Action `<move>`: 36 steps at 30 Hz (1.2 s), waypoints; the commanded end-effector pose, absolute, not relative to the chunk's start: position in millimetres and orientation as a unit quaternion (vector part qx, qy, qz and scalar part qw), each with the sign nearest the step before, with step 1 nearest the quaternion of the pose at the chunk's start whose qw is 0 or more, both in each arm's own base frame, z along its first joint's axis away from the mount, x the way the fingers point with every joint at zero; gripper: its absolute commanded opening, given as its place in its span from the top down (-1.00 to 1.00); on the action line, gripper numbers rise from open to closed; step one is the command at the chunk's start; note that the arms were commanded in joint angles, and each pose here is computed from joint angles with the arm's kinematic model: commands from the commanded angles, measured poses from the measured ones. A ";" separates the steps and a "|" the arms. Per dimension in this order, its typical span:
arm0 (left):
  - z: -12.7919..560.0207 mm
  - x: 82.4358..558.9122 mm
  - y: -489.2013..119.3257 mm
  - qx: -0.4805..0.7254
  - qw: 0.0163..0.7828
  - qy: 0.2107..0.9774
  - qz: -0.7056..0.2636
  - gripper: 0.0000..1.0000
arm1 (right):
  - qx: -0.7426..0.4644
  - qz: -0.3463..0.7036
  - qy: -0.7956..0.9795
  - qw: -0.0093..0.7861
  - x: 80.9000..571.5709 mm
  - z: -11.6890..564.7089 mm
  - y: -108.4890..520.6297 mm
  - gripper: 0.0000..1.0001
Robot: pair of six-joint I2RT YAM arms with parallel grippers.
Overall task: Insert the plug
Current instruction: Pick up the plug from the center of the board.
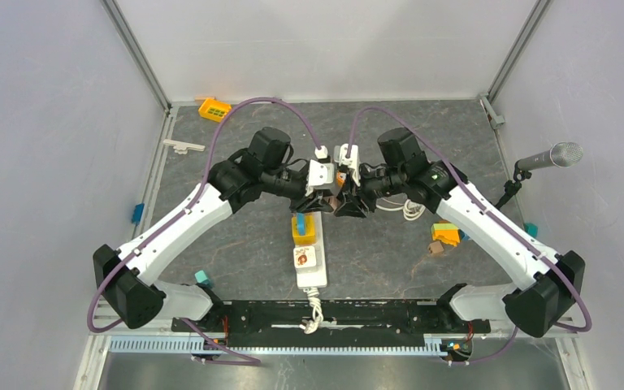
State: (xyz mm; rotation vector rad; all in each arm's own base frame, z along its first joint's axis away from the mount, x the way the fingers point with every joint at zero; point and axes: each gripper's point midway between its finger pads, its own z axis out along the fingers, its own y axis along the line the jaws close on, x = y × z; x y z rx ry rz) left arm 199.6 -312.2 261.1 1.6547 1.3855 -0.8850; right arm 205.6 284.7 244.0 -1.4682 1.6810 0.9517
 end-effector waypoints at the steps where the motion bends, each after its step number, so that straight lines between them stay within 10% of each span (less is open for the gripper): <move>1: 279.4 202.1 -329.8 0.610 0.422 0.551 -0.382 0.96 | -0.508 0.284 0.678 0.449 246.3 277.8 273.8 -0.18; 5: 290.3 217.1 -339.2 0.514 0.475 0.582 -0.414 0.96 | -0.468 0.262 0.683 0.497 254.2 294.0 256.8 -0.78; 9: 310.2 232.8 -334.7 0.435 0.525 0.599 -0.419 0.96 | -0.459 0.316 0.670 0.491 246.5 300.3 258.2 -0.89; 36: 413.7 211.6 -294.2 0.276 0.618 0.481 -0.558 0.96 | -0.364 0.592 0.505 0.513 226.6 388.4 282.4 -0.26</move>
